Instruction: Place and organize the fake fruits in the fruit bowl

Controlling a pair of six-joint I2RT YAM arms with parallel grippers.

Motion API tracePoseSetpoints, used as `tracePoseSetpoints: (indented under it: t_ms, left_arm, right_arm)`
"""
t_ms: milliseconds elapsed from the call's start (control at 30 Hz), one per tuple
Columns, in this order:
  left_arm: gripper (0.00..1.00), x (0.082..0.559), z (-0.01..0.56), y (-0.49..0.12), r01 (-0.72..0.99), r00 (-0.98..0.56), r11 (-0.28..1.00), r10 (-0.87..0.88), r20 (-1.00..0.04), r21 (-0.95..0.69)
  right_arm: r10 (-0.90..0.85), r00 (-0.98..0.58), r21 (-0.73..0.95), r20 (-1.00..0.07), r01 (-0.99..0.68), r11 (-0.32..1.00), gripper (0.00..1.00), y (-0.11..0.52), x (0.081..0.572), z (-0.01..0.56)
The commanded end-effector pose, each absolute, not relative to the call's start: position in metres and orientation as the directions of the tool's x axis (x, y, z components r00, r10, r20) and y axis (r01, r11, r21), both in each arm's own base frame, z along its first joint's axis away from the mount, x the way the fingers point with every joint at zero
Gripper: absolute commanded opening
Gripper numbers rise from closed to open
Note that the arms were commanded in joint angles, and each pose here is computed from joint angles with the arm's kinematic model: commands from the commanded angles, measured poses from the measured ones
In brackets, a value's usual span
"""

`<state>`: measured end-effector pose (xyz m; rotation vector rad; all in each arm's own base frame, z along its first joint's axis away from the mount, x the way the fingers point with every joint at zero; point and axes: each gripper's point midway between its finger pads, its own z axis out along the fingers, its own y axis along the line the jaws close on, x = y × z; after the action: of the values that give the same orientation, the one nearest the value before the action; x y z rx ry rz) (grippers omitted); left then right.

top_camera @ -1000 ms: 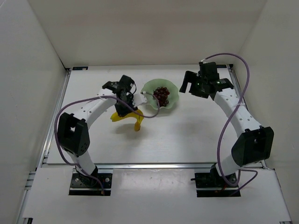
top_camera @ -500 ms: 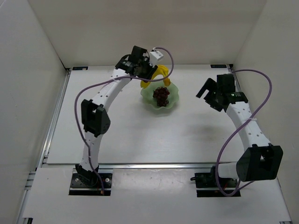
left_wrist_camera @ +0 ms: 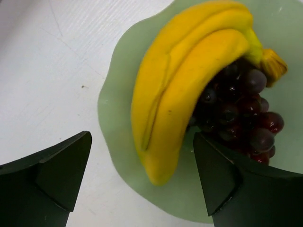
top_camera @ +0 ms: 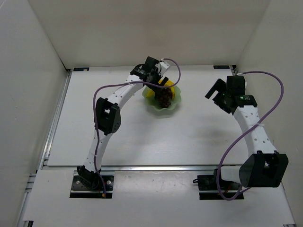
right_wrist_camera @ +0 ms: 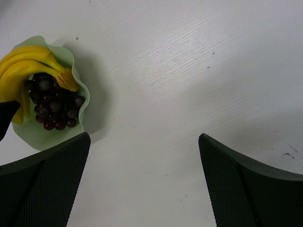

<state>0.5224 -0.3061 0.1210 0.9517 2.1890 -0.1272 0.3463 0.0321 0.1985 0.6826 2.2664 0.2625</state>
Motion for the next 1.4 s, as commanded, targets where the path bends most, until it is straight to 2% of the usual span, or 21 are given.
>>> tracePoseSetpoints:
  t_ms: [0, 133, 167, 267, 300, 367, 400, 433, 533, 567, 633, 667, 733, 767, 867, 1033, 1367]
  left_arm:
    - [1.0, 0.518, 0.197, -0.298, 0.606, -0.385, 0.756, 0.551, -0.74, 0.248]
    - [1.0, 0.507, 0.258, -0.283, 0.53, -0.337, 0.797, 0.512, -0.79, 0.29]
    - [1.0, 0.498, 0.291, -0.273, 0.5, -0.303, 0.813, 0.489, -0.818, 0.3]
    - [1.0, 0.484, 0.323, -0.235, 0.413, -0.302, 0.849, 0.47, -0.829, 0.33]
    - [1.0, 0.47, 0.354, -0.215, 0.381, -0.27, 0.865, 0.44, -0.856, 0.325]
    - [1.0, 0.464, 0.336, -0.162, 0.297, -0.357, 0.893, 0.433, -0.828, 0.339]
    - [1.0, 0.449, 0.351, -0.136, 0.251, -0.351, 0.907, 0.411, -0.841, 0.339]
    - [1.0, 0.443, 0.319, -0.095, 0.201, -0.447, 0.907, 0.42, -0.789, 0.369]
    - [1.0, 0.405, 0.308, -0.008, 0.055, -0.54, 0.927, 0.341, -0.77, 0.371]
    - [1.0, 0.386, 0.27, 0.013, 0.053, -0.621, 0.927, 0.321, -0.715, 0.37]
    - [1.0, 0.354, 0.26, 0.048, -0.011, -0.651, 0.933, 0.266, -0.711, 0.359]
    - [1.0, 0.328, 0.224, 0.077, -0.058, -0.729, 0.934, 0.202, -0.653, 0.354]
    - [1.0, 0.297, 0.212, 0.097, -0.134, -0.746, 0.929, 0.134, -0.652, 0.345]
    - [1.0, 0.276, 0.185, 0.107, -0.163, -0.782, 0.934, 0.074, -0.619, 0.317]
    - [1.0, 0.251, 0.174, 0.103, -0.192, -0.756, 0.952, 0.011, -0.654, 0.237]
    - [1.0, 0.247, 0.182, 0.08, -0.149, -0.701, 0.978, -0.002, -0.713, 0.144]
    - [1.0, 0.246, 0.182, 0.067, -0.127, -0.703, 0.989, -0.034, -0.71, 0.079]
  right_arm:
    - [0.516, -0.579, 0.378, -0.631, 0.352, 0.856, 0.99, 0.033, 0.347, 0.213]
    - [0.5, -0.566, 0.377, -0.655, 0.329, 0.866, 0.99, 0.032, 0.345, 0.224]
    - [0.5, -0.559, 0.381, -0.661, 0.325, 0.866, 0.99, 0.032, 0.344, 0.227]
    - [0.475, -0.569, 0.362, -0.671, 0.307, 0.88, 0.99, 0.029, 0.341, 0.228]
    - [0.475, -0.579, 0.377, -0.663, 0.29, 0.88, 0.99, 0.034, 0.341, 0.228]
    - [0.467, -0.624, 0.366, -0.626, 0.294, 0.883, 0.99, 0.034, 0.333, 0.211]
    - [0.467, -0.636, 0.369, -0.614, 0.291, 0.883, 0.99, 0.036, 0.331, 0.207]
    - [0.471, -0.657, 0.373, -0.588, 0.297, 0.879, 0.99, 0.037, 0.326, 0.195]
    - [0.482, -0.679, 0.386, -0.553, 0.304, 0.871, 0.99, 0.042, 0.318, 0.183]
    - [0.491, -0.689, 0.385, -0.534, 0.32, 0.866, 0.99, 0.042, 0.314, 0.174]
    - [0.491, -0.693, 0.389, -0.528, 0.316, 0.865, 0.99, 0.043, 0.311, 0.17]
    - [0.491, -0.693, 0.389, -0.528, 0.316, 0.865, 0.99, 0.043, 0.311, 0.17]
    - [0.499, -0.692, 0.393, -0.522, 0.323, 0.861, 0.99, 0.044, 0.31, 0.166]
    - [0.499, -0.692, 0.393, -0.522, 0.323, 0.861, 0.99, 0.044, 0.31, 0.166]
    - [0.507, -0.679, 0.405, -0.532, 0.322, 0.856, 0.99, 0.044, 0.314, 0.172]
    - [0.505, -0.691, 0.427, -0.518, 0.302, 0.852, 0.99, 0.05, 0.318, 0.175]
    - [0.504, -0.69, 0.436, -0.519, 0.293, 0.851, 0.99, 0.052, 0.302, 0.171]
